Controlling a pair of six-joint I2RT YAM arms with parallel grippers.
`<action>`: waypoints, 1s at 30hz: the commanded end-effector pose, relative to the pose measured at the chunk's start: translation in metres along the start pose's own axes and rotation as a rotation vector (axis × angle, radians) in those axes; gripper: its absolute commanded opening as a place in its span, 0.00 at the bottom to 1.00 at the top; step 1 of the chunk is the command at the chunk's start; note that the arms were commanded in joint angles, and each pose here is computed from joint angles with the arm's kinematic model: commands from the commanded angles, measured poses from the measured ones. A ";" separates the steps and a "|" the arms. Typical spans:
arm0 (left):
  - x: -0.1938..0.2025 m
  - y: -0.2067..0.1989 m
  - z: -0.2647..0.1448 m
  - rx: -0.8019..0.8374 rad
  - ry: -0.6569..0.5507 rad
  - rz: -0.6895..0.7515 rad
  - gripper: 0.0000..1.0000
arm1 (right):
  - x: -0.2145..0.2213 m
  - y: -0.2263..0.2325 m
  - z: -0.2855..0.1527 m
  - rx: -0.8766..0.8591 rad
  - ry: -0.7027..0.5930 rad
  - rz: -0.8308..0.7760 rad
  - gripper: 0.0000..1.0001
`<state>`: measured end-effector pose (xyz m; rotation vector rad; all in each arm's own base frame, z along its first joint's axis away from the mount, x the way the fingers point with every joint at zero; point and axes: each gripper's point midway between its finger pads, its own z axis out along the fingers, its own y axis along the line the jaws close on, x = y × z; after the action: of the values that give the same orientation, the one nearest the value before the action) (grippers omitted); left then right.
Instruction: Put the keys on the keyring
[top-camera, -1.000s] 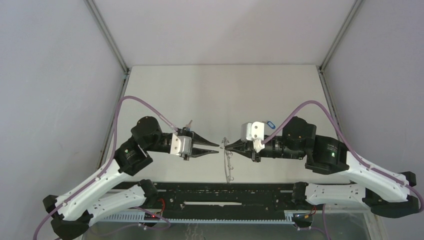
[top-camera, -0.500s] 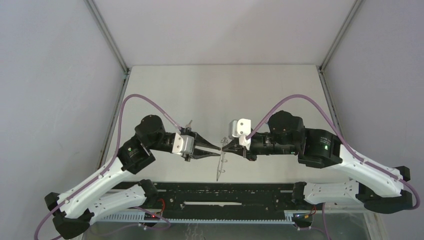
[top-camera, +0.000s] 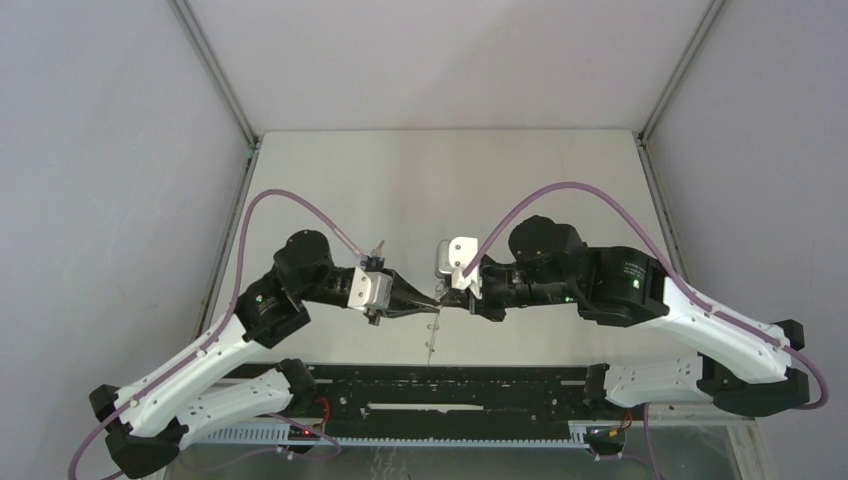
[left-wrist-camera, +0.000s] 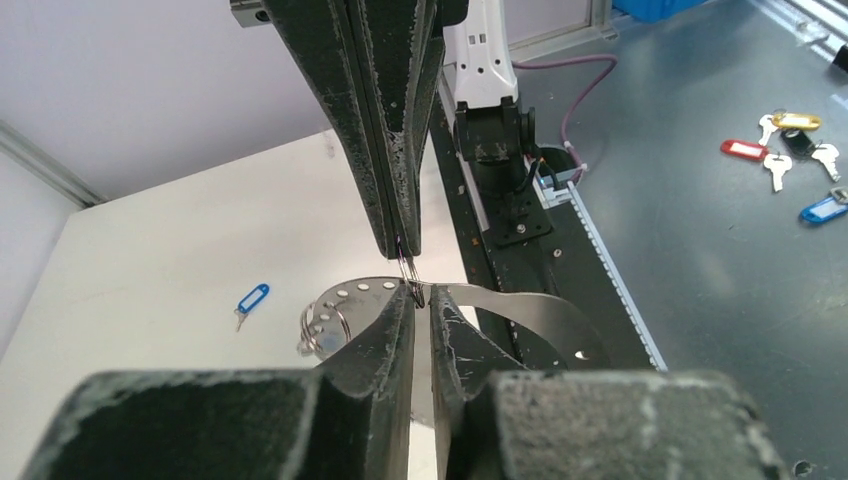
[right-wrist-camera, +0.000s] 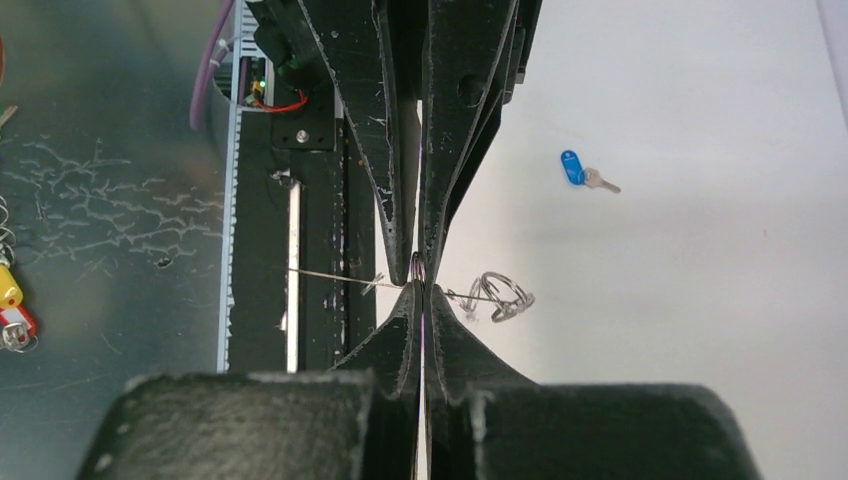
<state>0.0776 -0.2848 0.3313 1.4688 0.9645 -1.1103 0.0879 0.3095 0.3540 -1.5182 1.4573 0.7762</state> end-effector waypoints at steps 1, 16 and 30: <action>0.007 0.000 -0.002 -0.001 0.030 0.018 0.14 | -0.011 -0.009 -0.004 0.049 0.013 -0.001 0.00; 0.025 0.010 0.001 -0.047 0.086 -0.040 0.08 | -0.012 -0.002 0.006 0.030 0.056 -0.024 0.00; 0.021 0.003 0.000 -0.017 0.068 -0.022 0.00 | -0.017 0.002 0.010 0.009 0.036 -0.013 0.00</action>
<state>0.0894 -0.2849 0.3044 1.4970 1.0870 -1.0627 0.0896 0.3185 0.3343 -1.6033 1.5578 0.6641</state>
